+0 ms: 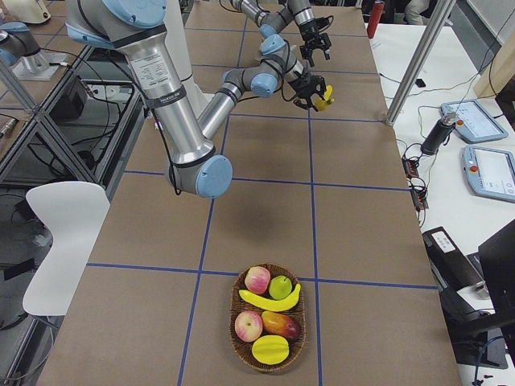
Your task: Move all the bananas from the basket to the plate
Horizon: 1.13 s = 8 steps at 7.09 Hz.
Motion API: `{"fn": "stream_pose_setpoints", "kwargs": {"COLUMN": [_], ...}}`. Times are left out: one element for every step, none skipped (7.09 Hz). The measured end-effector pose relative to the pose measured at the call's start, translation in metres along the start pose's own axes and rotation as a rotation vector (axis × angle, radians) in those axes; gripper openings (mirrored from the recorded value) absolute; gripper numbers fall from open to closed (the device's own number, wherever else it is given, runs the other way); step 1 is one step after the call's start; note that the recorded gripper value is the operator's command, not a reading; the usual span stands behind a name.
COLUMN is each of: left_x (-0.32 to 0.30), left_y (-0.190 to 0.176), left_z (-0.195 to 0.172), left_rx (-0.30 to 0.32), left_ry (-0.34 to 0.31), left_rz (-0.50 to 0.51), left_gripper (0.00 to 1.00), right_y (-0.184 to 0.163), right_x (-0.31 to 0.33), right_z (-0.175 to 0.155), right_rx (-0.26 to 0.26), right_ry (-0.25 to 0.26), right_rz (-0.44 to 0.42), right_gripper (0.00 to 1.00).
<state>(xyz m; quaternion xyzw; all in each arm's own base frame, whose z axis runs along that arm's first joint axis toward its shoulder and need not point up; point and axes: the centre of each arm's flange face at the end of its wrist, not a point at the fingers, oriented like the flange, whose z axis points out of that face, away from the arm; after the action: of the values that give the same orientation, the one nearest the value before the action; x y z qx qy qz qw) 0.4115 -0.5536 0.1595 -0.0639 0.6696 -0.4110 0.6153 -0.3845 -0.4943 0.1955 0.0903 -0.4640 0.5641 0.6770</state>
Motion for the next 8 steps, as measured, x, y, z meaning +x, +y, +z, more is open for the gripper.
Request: {"fn": "stream_pose_setpoints", "kwargs": {"left_x": [-0.002,-0.005,-0.007,-0.009,-0.011,-0.014,-0.018,-0.02], "left_y": [0.006,0.015,0.021,0.023,0.023,0.022,0.02,0.018], "left_z": [0.004,0.008,0.013,0.015,0.02,0.027,0.034,0.039], "left_rx": [0.005,0.012,0.017,0.02,0.025,0.031,0.037,0.042], "left_ry": [0.011,0.022,0.025,0.022,0.015,0.002,-0.012,-0.022], "left_rz": [-0.02,-0.042,-0.054,-0.059,-0.058,-0.055,-0.052,-0.049], "left_gripper": [1.0,1.0,1.0,1.0,1.0,1.0,1.0,1.0], "right_y": [0.006,0.009,0.011,0.015,0.021,0.027,0.032,0.041], "right_x": [-0.004,-0.006,-0.007,-0.006,-0.001,0.003,0.004,0.007], "right_z": [-0.001,0.0,0.005,0.012,0.02,0.023,0.023,0.02], "right_rx": [0.016,0.032,0.056,0.092,0.135,0.172,0.201,0.234], "right_ry": [0.014,0.025,0.034,0.032,0.019,-0.002,-0.026,-0.057], "right_rz": [-0.003,0.003,0.016,0.013,-0.008,-0.042,-0.079,-0.125], "right_gripper": [0.0,0.0,0.0,0.0,0.0,0.0,0.0,0.0]}}
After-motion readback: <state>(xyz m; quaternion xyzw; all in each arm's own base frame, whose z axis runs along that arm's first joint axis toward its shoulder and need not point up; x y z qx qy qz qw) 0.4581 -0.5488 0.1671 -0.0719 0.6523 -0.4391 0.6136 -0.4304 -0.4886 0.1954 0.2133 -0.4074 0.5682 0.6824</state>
